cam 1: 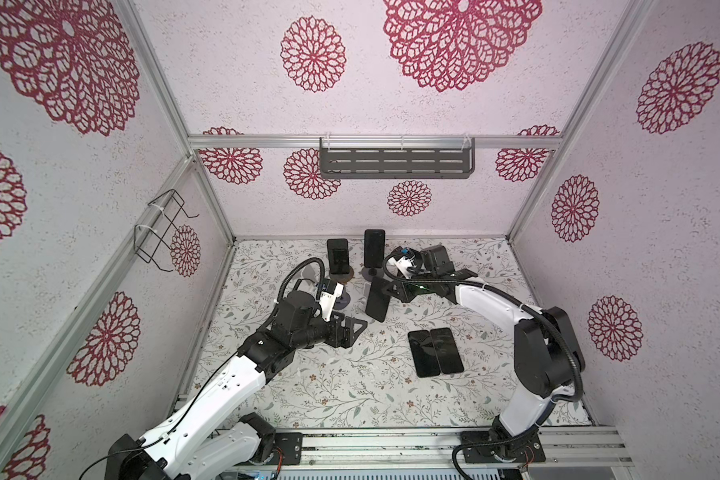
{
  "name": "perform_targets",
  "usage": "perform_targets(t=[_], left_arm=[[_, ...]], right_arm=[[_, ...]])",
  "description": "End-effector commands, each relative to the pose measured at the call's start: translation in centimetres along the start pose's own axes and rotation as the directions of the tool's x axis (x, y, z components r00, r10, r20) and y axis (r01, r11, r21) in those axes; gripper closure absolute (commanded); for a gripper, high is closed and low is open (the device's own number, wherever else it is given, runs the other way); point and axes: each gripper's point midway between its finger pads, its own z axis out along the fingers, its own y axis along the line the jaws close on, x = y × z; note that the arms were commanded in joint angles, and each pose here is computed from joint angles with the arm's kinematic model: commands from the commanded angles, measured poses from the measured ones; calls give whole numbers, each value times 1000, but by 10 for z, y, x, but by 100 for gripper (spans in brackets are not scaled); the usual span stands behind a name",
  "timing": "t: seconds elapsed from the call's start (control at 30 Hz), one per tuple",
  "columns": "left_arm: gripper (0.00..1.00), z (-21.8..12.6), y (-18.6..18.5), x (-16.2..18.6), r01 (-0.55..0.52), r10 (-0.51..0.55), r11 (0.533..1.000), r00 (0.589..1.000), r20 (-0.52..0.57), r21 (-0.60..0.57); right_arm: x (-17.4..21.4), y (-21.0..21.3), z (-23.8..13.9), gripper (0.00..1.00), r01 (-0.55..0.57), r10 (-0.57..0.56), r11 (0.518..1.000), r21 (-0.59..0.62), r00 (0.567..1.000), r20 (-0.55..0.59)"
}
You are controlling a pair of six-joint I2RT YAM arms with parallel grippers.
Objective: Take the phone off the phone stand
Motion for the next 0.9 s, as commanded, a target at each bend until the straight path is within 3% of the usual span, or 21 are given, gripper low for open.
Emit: perform_targets(t=[0.0,0.13,0.23,0.43,0.53,0.87], left_arm=[[19,-1,1,-15,-98,97,995,993,64,10],[20,9,-11,-21,-186,180,977,982,63,108],[20,20,-20,-17,-230,234,953,972,4,196],[14,32,-27,-6,-315,342,888,939,-25,336],[15,37,-27,-6,-315,346,868,938,-12,383],[30,49,-36,5,-324,358,812,934,26,486]], right_arm=[[-30,32,-45,97,102,-101,995,-1,993,52],[-17,55,-65,97,126,-127,990,-60,992,-15],[-1,70,-78,99,156,-165,982,-111,983,-80],[21,96,-93,99,192,-223,955,-227,968,-118],[29,103,-97,99,195,-237,942,-274,962,-132],[34,127,-115,100,372,-396,848,-378,918,16]])
